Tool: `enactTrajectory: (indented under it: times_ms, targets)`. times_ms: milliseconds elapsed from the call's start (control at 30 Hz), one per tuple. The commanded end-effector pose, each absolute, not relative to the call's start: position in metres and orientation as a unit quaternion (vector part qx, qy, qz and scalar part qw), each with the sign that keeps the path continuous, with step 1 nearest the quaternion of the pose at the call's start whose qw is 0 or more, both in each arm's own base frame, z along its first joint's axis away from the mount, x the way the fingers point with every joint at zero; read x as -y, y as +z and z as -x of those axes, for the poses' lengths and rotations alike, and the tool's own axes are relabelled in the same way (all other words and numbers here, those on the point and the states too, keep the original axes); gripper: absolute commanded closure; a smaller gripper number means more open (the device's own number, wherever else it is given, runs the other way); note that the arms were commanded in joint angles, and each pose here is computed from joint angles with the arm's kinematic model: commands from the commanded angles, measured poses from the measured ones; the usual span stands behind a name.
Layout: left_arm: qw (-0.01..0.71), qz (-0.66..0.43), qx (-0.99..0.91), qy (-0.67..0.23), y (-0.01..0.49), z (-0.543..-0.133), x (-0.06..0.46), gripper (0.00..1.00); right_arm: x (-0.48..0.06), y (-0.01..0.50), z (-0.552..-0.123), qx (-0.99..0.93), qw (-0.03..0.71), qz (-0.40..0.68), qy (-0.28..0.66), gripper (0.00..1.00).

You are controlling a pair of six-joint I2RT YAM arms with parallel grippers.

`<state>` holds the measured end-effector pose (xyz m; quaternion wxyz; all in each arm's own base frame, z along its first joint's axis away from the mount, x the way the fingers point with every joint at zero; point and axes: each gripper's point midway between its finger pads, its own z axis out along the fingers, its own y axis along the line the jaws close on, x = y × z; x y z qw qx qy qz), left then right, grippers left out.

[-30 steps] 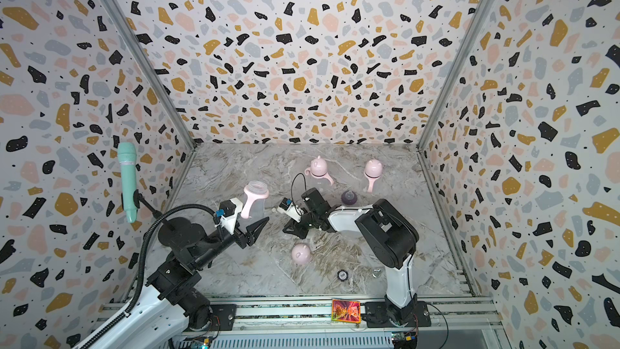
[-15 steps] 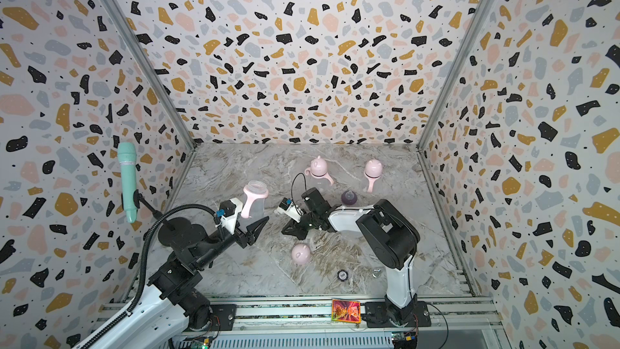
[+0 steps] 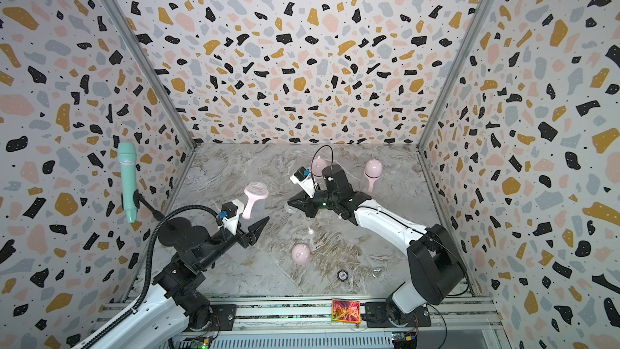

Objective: Assemble the baby bottles
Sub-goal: Pick up the straw from the center of the board, then place the straw into the baby bottle.

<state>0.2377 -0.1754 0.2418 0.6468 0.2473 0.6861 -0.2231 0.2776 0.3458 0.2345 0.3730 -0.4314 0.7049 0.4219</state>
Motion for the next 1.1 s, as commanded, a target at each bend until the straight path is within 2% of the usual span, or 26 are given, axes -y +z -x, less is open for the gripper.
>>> enactTrajectory:
  times_ms: [0,233,500,633,1067]
  targets:
    - [0.675,-0.268,-0.648,-0.229,0.257,-0.232,0.179,0.63,-0.337,0.296,-0.276,-0.692,0.415,0.42,0.416,1.0]
    - [0.692,-0.295,-0.615,-0.235,0.254,-0.225,0.186,0.62,-0.327,0.379,-0.26,-0.645,0.471,0.423,0.428,1.0]
    - [0.698,-0.327,-0.593,-0.232,0.235,-0.22,0.193,0.62,-0.337,0.445,-0.236,-0.579,0.492,0.438,0.48,1.0]
    - [0.699,-0.348,-0.58,-0.231,0.234,-0.218,0.198,0.63,-0.348,0.457,-0.219,-0.557,0.492,0.454,0.491,1.0]
    - [0.706,-0.349,-0.58,-0.209,0.237,-0.225,0.197,0.64,-0.367,0.449,-0.19,-0.537,0.473,0.458,0.528,1.0]
